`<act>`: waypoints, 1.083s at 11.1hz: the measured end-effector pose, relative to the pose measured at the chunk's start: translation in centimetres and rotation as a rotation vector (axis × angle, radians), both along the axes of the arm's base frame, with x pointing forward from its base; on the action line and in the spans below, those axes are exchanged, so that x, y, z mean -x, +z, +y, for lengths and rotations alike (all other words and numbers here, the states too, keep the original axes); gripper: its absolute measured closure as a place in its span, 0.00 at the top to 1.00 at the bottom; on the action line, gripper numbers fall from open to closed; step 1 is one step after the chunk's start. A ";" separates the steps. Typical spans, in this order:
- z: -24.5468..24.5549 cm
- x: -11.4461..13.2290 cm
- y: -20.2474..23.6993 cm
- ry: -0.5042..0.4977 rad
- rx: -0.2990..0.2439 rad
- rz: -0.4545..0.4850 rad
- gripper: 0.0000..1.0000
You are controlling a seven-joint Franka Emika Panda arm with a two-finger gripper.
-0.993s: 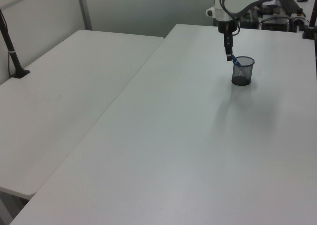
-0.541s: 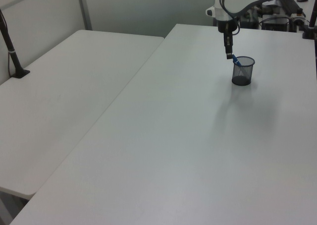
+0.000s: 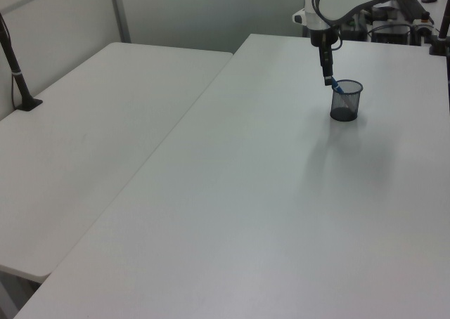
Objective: Remove the marker
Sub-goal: 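Lower the gripper onto the marker and close it around the marker, then lift the gripped marker up out of the mesh cup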
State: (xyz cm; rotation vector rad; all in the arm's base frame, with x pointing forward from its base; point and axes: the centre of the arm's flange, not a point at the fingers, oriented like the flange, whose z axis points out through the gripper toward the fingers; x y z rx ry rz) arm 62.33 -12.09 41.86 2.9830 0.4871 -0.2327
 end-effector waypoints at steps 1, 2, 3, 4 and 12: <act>-0.1 0.1 -0.1 0.002 0.001 0.012 0.72; -0.1 0.3 -0.1 0.006 0.008 0.030 0.62; -0.2 0.5 -0.2 0.007 0.011 0.045 0.58; -0.2 0.6 -0.3 0.008 0.012 0.054 0.51; -0.7 1.1 1.6 0.026 0.004 0.060 0.19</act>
